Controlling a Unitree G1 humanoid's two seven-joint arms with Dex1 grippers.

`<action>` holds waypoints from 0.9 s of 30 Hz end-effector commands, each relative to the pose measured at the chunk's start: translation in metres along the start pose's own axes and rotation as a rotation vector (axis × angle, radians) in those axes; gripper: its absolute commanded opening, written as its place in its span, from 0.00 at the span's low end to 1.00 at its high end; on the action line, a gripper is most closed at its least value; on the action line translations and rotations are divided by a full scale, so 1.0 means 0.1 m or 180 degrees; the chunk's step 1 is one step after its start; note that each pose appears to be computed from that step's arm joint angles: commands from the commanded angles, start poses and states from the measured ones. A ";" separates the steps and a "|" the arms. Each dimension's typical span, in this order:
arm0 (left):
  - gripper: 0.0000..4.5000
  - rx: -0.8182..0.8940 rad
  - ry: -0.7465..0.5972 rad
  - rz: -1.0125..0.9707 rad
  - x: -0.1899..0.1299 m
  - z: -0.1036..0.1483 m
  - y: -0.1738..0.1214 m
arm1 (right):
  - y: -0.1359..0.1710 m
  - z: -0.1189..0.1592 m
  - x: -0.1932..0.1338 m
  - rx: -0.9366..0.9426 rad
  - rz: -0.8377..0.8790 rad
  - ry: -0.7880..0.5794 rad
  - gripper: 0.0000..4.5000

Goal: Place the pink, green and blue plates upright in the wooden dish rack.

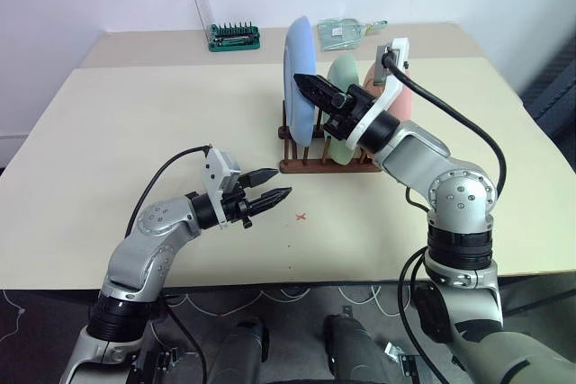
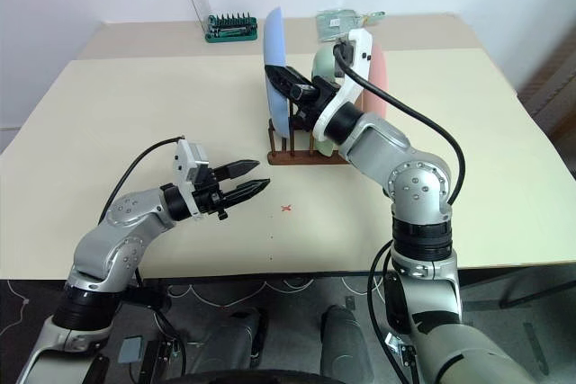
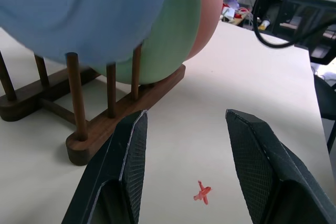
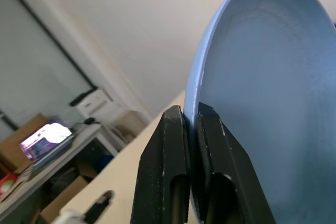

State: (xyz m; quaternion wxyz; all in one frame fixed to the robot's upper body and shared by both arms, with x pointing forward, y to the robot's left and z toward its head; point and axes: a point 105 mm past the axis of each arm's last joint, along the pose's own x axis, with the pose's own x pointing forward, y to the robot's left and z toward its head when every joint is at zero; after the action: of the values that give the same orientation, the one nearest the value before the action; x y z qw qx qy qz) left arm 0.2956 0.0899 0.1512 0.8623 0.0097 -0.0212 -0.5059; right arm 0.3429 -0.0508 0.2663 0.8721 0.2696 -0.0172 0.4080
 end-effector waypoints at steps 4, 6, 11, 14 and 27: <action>0.54 0.0117 -0.0110 -0.0042 0.00 0.14 -0.03 | -0.09 0.14 0.10 -0.0002 -0.0209 -0.0147 0.00; 0.54 0.0118 -0.0112 -0.0038 0.00 0.14 -0.03 | -0.11 0.13 0.11 0.0035 -0.0248 -0.0138 0.00; 0.54 0.0115 -0.0110 -0.0028 0.00 0.14 -0.04 | -0.09 0.12 0.10 -0.0010 -0.0222 -0.0115 0.44; 0.54 0.0111 -0.0112 -0.0023 0.00 0.14 -0.03 | -0.05 0.16 0.10 -0.0237 -0.0218 -0.0095 0.54; 0.54 0.0109 -0.0092 -0.0072 0.00 0.12 -0.07 | 0.16 0.49 -0.57 -0.2740 0.0085 0.0378 0.42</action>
State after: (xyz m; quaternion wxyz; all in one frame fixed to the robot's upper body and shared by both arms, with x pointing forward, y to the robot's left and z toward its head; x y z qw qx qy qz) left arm 0.2927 0.0857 0.1551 0.8593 0.0100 -0.0263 -0.5107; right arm 0.3214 -0.0991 0.2852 0.9166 -0.0859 -0.0976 0.3780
